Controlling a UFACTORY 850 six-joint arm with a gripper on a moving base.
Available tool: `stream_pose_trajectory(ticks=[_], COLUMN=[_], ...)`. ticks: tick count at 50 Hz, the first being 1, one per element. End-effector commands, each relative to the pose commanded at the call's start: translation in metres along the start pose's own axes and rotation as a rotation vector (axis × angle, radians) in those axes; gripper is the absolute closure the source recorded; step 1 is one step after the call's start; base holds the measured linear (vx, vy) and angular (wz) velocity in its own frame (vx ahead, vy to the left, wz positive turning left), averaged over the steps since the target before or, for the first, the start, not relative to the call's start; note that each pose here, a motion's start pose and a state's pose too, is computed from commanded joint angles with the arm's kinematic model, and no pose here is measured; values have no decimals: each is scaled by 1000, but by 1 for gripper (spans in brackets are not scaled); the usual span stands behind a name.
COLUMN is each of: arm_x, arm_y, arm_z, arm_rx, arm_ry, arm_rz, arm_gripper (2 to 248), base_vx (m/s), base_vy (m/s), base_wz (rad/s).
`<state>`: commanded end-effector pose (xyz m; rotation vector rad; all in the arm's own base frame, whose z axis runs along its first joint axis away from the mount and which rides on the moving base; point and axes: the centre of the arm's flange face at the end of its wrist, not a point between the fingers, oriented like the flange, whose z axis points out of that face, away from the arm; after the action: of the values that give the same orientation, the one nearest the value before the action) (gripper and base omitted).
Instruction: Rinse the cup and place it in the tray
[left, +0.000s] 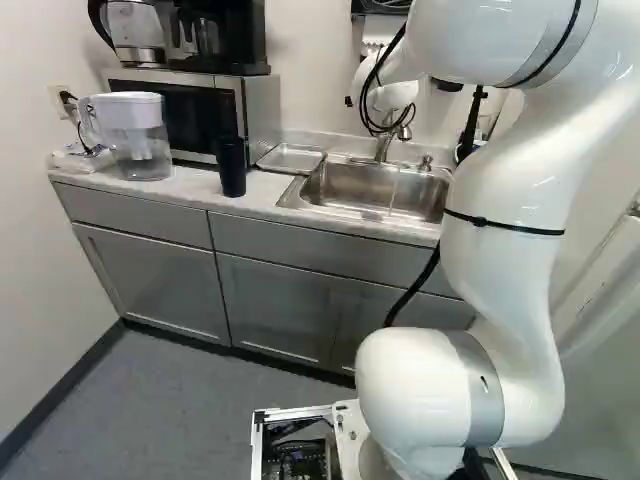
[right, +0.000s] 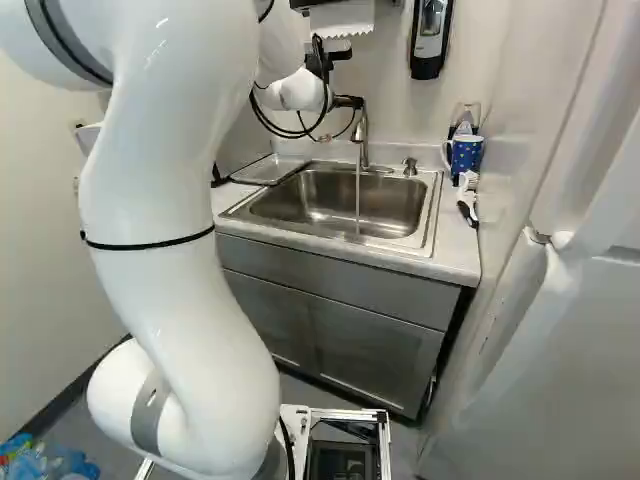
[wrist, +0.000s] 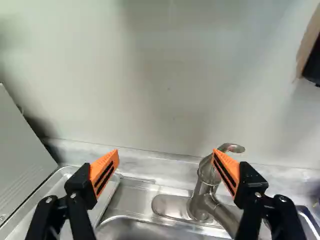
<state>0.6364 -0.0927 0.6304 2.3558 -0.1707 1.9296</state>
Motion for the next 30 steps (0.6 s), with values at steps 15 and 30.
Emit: stream_pose_trajectory(ticks=[15,30], arm_x=[-3,-8], arm_y=[-19,-31], arm_z=[-22,-49], arm_rx=[29,52], arm_ry=[-7,-30], arm_rz=[-6,-11], arm_gripper=[3,3], base_vx=[0,0], base_vy=[0,0], base_wz=[0,0])
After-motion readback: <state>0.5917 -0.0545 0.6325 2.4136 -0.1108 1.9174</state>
